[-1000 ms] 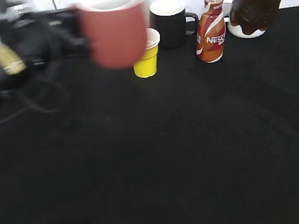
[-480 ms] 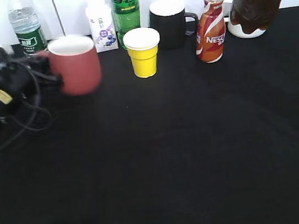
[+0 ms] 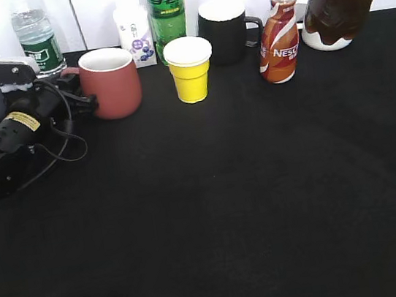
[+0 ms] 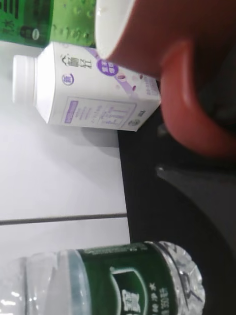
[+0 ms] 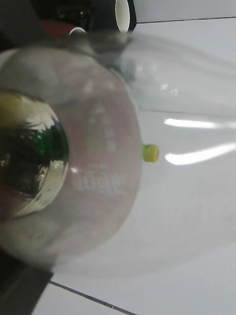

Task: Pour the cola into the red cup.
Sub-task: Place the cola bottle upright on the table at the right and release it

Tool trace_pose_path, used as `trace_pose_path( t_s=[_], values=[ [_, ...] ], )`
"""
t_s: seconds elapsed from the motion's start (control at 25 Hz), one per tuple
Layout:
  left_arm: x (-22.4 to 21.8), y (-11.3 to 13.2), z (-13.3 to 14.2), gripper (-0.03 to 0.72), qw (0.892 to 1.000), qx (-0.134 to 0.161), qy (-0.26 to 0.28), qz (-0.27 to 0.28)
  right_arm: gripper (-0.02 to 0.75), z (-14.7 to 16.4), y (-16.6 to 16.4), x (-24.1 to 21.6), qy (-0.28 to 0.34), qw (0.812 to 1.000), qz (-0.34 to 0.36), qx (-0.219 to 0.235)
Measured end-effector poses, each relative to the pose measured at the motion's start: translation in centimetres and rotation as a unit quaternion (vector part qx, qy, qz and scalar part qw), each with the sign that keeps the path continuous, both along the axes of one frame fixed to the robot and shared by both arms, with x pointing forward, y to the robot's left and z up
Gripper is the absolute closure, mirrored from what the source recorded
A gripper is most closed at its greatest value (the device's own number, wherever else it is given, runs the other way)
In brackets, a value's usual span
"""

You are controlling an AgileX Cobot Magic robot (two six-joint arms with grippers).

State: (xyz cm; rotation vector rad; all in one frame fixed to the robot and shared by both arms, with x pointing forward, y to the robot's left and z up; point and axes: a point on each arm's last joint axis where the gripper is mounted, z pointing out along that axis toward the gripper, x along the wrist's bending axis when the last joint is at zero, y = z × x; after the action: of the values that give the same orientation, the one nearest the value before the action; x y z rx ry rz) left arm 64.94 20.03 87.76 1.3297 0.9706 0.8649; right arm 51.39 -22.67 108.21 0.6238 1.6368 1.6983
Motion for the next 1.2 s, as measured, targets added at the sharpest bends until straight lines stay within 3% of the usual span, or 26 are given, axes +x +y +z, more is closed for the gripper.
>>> trace_pose_path(
  t_s=[0.16,0.36,0.64,0.72,0.8,0.96,1.2],
  values=[
    [0.0,-0.1,-0.2,0.548,1.0,0.002,0.015,-0.004,0.246,0.0,0.0,0.0,0.0,1.0,0.0,0.0],
    [-0.3,0.0,-0.6,0.401,0.999,0.009,0.037,-0.005,0.246,0.0,0.0,0.0,0.001,1.0,0.0,0.001],
    [-5.2,1.0,1.9,0.393,0.998,0.015,0.06,-0.007,0.246,0.0,0.0,0.0,0.0,1.0,-0.001,0.002],
    [-7.1,1.3,3.3,0.393,0.998,0.015,0.056,-0.011,0.246,0.0,-0.5,0.4,0.019,0.999,-0.036,0.02],
    [-9.1,1.6,5.3,0.393,0.999,0.011,0.034,-0.015,0.246,-0.4,-1.8,1.3,0.042,0.992,-0.119,0.026],
    [-11.1,1.7,8.6,0.393,0.999,0.015,-0.009,-0.035,0.246,-4.2,-3.0,4.2,0.069,0.978,-0.199,0.001],
    [-11.6,1.5,9.1,0.393,0.998,0.027,-0.012,-0.051,0.246,-11.8,-2.8,7.6,0.058,0.977,-0.201,0.035]
  ],
)
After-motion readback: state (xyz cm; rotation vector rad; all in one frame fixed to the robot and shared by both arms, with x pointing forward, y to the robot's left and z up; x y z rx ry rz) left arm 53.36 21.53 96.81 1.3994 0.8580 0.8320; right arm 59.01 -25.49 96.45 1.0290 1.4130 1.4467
